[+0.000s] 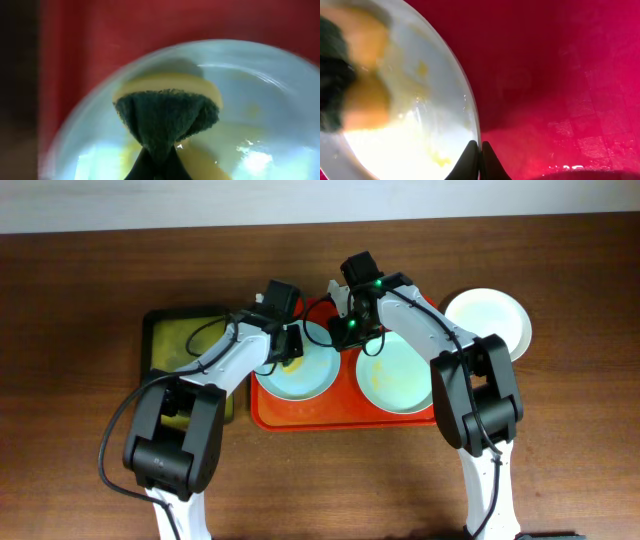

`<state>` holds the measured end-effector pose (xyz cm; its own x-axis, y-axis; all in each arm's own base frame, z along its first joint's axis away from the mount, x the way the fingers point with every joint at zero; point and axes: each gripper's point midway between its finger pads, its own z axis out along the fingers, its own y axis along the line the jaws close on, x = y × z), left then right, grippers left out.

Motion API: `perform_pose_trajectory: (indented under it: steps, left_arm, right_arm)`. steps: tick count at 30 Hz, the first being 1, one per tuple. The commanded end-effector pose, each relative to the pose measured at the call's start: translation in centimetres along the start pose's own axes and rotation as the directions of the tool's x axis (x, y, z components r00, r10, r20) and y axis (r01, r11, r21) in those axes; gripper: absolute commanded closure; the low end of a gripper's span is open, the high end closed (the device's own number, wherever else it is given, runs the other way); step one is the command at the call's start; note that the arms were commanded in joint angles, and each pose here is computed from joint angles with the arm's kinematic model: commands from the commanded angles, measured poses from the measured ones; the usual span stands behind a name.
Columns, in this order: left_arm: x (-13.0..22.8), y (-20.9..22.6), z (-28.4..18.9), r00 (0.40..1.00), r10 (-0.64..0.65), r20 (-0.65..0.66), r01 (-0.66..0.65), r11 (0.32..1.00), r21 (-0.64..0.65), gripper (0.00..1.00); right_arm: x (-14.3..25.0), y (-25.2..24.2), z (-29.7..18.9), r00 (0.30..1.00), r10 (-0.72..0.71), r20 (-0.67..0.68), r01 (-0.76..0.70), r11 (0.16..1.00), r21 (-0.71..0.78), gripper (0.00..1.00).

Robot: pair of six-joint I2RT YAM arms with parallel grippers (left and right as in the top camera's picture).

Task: Clean dirty plates on tray and stack at the side
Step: 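Scrub the light blue plate with the sponge in the left gripper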

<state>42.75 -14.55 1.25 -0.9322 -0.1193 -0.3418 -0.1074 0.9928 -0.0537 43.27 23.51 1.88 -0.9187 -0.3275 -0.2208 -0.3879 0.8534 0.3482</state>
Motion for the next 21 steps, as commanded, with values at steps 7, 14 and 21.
perform_pose_trajectory:
  steps: [7, 14, 21]
  left_arm:
    - [-2.7, 6.3, -4.6, 0.995, -0.02, 0.097, 0.047, 0.96, -0.276, 1.0]
    - [-0.1, -1.8, -6.6, 0.997, -0.028, -0.068, 0.04, 0.982, 0.185, 1.0]
    - [4.4, -2.6, -2.8, 0.983, 0.023, -0.183, 0.007, 0.986, 0.165, 1.0]
  right_arm:
    - [0.1, 0.3, 0.5, 1.0, 0.001, -0.009, -0.001, 1.0, 0.001, 0.96]
    - [0.2, 0.3, 0.5, 1.0, 0.002, -0.011, -0.002, 1.0, 0.0, 0.96]
    - [0.1, 0.3, 0.5, 1.0, 0.001, -0.007, -0.001, 1.0, 0.001, 0.96]
